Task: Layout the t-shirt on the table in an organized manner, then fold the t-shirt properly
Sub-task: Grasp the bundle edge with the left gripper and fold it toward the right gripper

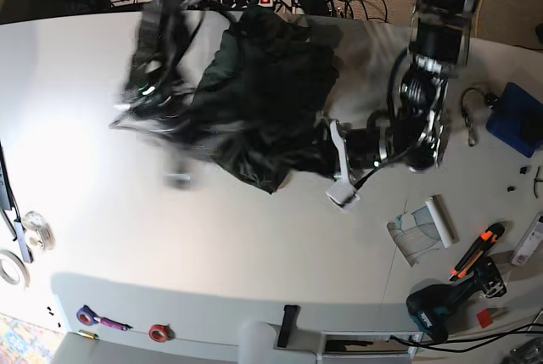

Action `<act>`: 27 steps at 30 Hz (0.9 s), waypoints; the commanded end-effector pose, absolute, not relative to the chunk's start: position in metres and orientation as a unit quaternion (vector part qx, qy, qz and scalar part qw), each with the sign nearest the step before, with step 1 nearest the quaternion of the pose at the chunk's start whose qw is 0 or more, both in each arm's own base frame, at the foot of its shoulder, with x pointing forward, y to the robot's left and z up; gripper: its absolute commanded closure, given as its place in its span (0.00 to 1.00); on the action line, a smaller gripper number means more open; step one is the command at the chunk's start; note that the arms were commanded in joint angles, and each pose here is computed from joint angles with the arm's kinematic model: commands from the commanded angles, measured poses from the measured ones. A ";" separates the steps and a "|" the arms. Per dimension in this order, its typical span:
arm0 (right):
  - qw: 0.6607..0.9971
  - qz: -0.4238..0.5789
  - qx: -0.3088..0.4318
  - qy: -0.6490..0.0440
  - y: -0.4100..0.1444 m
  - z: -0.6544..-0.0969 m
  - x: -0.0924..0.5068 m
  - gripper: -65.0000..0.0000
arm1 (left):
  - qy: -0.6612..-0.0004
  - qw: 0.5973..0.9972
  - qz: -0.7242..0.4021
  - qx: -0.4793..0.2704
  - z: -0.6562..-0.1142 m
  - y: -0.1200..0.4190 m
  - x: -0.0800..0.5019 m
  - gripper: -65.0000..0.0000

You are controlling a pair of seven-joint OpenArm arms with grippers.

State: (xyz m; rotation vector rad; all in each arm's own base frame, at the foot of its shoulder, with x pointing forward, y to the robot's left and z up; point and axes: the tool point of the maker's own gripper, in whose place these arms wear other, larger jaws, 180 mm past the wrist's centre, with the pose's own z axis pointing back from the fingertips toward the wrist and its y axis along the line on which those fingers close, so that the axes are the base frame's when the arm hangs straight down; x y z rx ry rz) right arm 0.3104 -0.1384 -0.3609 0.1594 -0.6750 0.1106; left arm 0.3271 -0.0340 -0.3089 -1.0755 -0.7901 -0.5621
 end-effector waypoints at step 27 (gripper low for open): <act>0.909 0.089 0.202 -0.353 -0.111 -0.341 0.294 1.00 | -0.306 0.712 -0.340 -0.533 -0.273 -0.048 0.297 1.00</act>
